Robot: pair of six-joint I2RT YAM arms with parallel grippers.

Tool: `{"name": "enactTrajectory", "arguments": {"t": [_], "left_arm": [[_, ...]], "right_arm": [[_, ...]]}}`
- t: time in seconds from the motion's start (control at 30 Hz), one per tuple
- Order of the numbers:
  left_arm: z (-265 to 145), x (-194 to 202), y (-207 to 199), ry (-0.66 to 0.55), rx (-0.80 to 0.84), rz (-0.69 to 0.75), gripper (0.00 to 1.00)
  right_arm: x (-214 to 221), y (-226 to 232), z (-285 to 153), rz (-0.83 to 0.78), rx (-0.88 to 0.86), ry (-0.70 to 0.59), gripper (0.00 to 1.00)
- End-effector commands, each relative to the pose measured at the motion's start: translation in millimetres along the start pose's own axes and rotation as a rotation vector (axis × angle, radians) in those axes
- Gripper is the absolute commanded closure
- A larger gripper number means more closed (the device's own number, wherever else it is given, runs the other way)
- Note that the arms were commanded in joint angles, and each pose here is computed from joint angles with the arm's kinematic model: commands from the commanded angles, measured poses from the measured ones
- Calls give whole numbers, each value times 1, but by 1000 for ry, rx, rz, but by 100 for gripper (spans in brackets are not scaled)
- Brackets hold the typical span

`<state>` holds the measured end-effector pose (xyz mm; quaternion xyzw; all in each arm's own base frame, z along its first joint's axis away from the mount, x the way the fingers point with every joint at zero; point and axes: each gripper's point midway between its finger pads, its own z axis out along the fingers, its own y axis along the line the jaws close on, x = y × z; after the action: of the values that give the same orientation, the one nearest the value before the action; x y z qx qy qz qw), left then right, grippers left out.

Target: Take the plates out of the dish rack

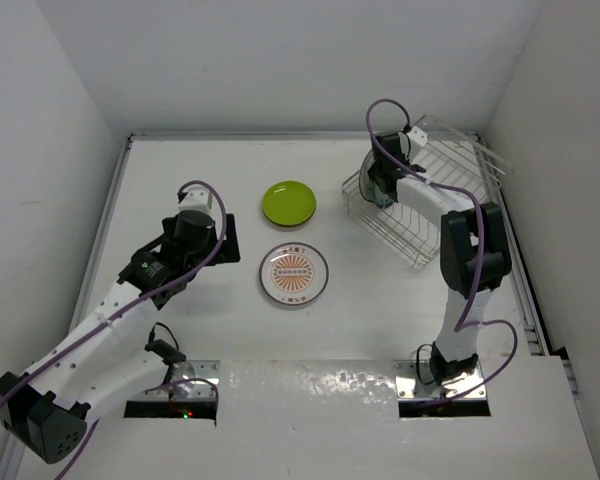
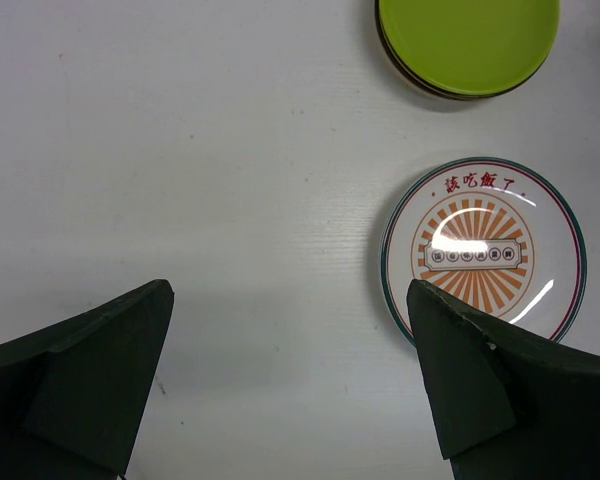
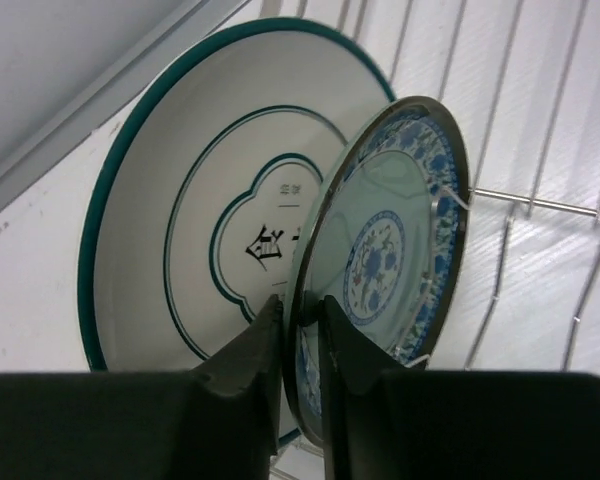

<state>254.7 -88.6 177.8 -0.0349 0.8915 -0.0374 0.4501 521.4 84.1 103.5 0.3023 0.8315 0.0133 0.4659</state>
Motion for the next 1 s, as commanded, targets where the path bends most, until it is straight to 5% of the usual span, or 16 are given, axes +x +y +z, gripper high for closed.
{"name": "enactTrajectory", "arguments": {"t": [0.0,0.13,0.4,0.6,0.73,0.8,0.87,0.97], "left_arm": [[-2,-10,-5,-36,24,-3,0],[-2,-11,-5,-37,26,-5,0],[-4,-13,-3,-48,16,-11,0],[-17,-31,4,-116,-10,-56,0],[-40,-55,-12,-169,92,-191,0],[-58,-69,-33,-192,218,-283,0],[-75,-82,-53,-207,345,-379,0],[-83,-82,-75,-180,478,-493,0]], "right_arm": [[-31,-5,-18,104,14,-93,87],[-45,-4,-30,154,-4,-137,95],[-105,26,-81,226,-146,-215,95],[-157,45,-148,58,-303,-295,94],[-125,68,-187,-390,-514,-160,95],[-71,67,-203,-622,-621,-22,99],[0,44,-230,-1015,-675,69,100],[62,24,-271,-1350,-769,24,100]]}}
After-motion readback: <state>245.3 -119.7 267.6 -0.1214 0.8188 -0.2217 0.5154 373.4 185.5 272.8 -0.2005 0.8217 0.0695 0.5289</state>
